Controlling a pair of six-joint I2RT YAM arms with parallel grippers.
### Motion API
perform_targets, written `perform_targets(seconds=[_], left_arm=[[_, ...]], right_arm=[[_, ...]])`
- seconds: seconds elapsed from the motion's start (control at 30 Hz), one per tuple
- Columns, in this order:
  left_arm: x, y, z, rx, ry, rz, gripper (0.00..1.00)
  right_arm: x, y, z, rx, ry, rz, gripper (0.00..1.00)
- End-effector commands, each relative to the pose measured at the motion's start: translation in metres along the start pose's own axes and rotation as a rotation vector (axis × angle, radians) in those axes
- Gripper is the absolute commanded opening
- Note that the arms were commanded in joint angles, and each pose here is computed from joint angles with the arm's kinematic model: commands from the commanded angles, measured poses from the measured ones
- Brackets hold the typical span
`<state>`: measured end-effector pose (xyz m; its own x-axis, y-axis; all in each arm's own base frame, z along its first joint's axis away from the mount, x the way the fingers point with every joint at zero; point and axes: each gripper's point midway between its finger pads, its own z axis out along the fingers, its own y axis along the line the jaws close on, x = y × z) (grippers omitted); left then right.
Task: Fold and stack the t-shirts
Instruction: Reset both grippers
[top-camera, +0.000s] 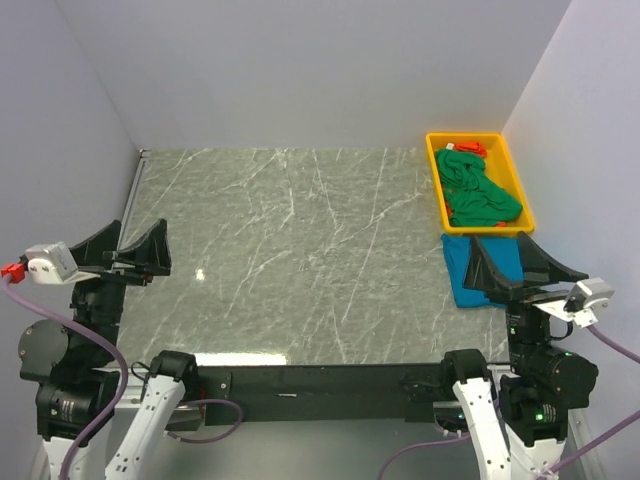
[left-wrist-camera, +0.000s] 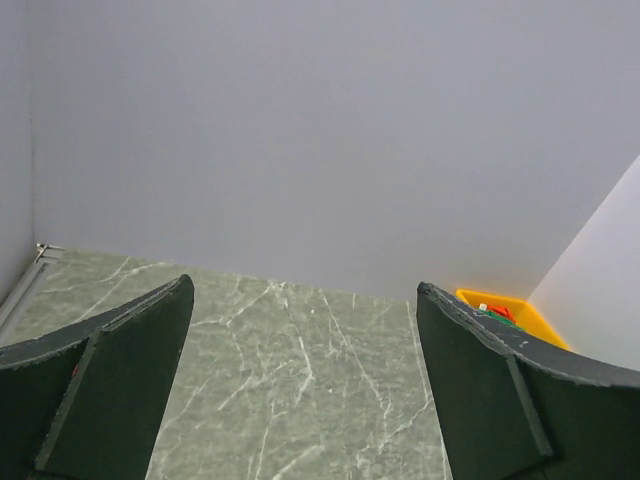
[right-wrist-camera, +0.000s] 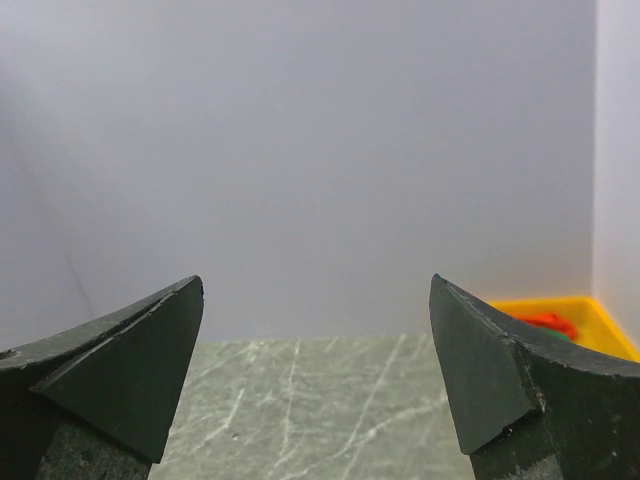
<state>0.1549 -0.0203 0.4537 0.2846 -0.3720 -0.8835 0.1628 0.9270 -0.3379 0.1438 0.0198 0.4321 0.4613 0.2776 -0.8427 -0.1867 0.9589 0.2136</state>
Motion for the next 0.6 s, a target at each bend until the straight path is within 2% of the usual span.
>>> perform_targets(seconds=[0.0,0.13,0.2,0.3,0.37,0.43,0.5,0.53,0.57], left_arm=[[-0.005,-0.007,0.003,0.052,-0.043,0.026,0.99],[0.012,-0.008,0.0,0.072,-0.005,0.009,1.0],[0.022,-0.003,-0.002,0.061,0.016,0.009,0.99],[0.036,0.009,-0.004,0.017,0.035,0.009,1.0],[0.04,0.014,-0.009,0.003,0.026,0.007,0.95],[0.047,0.022,-0.013,-0.027,0.013,-0.003,0.85],[0.058,0.028,-0.014,-0.039,0.017,0.003,0.7],[0.058,0.028,-0.018,-0.029,0.003,0.007,0.46],[0.061,0.028,-0.019,-0.023,0.004,0.011,0.32]], right_arm=[[-0.008,0.02,0.002,-0.126,-0.063,-0.033,1.0],[0.006,0.007,0.002,-0.06,-0.043,0.007,1.0],[0.013,-0.005,0.003,0.011,-0.037,0.049,1.0],[0.022,-0.009,0.001,0.023,-0.018,0.041,1.0],[0.028,-0.01,-0.001,0.019,-0.004,0.024,0.98],[0.035,-0.009,-0.005,0.003,0.007,0.006,0.9],[0.045,-0.01,-0.008,-0.01,0.03,-0.025,0.6],[0.047,-0.01,-0.009,-0.012,0.036,-0.033,0.43],[0.051,-0.012,-0.008,-0.011,0.047,-0.048,0.04]])
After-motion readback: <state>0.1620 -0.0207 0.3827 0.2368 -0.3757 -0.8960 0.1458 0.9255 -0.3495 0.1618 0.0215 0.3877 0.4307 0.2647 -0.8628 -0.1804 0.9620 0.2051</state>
